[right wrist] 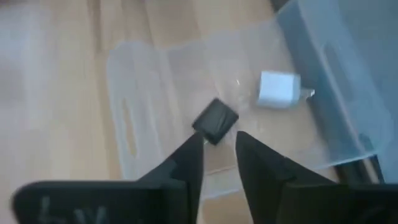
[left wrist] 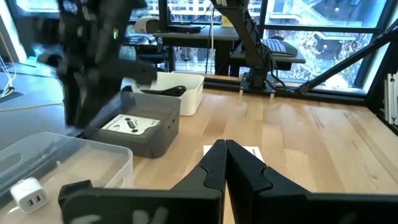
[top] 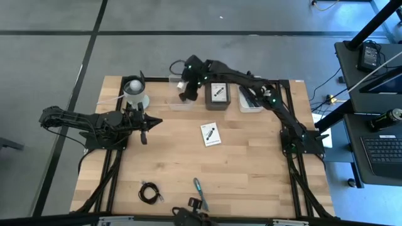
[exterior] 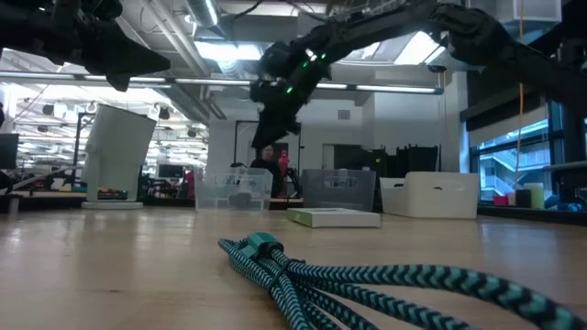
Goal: Pick and place items into bin
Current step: Put the black charger cable into the white bin
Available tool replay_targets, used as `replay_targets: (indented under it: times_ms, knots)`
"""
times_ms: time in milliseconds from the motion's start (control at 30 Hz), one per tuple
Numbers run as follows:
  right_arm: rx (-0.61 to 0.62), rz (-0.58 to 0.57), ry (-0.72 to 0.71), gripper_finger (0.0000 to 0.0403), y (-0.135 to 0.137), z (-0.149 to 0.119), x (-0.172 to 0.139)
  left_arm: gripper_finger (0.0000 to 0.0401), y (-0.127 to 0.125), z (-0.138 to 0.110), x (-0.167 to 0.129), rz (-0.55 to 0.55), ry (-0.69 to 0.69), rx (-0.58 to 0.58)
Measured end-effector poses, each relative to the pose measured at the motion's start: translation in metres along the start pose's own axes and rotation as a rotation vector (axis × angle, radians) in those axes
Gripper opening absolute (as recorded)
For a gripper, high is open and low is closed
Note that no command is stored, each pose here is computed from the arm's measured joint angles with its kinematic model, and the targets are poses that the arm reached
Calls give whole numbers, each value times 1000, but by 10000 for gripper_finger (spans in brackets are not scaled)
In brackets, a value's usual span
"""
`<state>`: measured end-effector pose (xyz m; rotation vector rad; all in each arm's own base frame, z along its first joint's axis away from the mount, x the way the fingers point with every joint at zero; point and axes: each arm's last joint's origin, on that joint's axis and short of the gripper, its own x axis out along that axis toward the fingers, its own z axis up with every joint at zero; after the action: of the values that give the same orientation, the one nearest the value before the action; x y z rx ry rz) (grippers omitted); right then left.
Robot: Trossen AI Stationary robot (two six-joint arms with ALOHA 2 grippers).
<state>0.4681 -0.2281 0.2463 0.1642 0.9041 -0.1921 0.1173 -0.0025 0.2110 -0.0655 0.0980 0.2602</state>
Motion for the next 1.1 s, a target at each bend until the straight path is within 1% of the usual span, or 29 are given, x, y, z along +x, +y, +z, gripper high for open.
replay_targets:
  times_ms: [67,100,167,233,300,367,567,700,733,800,900,967,1033,1100]
  knots:
    - [11,33,34,61,-5,-2,-19,3,0,0,0,0,0,-2]
    - [20,47,24,44,-8,-1,-29,3,0,0,0,0,0,-2]
    - [56,107,39,12,-13,-3,-40,2,0,0,0,0,0,-2]
    - [105,162,67,8,-19,-8,-49,2,0,0,0,1,4,0]
    - [125,170,89,7,-17,-9,-57,3,0,-1,1,0,9,2]
    - [120,182,121,4,-7,-10,-62,3,-1,-1,2,0,14,3]
    - [103,186,126,2,28,-3,-77,3,-2,-3,3,-26,36,-16]
    - [96,111,114,2,57,3,-86,3,-2,-4,4,-26,43,-13]
    - [84,101,108,2,66,5,-85,2,-2,-4,5,-26,45,-13]
    - [57,90,47,2,85,11,-81,2,-2,-4,5,-33,46,-13]
    - [29,97,-24,2,112,14,-66,3,-3,-4,4,-54,48,-12]
    - [16,119,-34,1,131,8,-49,3,-3,-4,4,-70,50,-12]
    - [15,138,-22,1,148,-4,-31,2,-4,-4,4,-80,51,-13]
    - [26,129,-22,1,163,-19,-16,2,-4,-4,4,-103,54,-14]
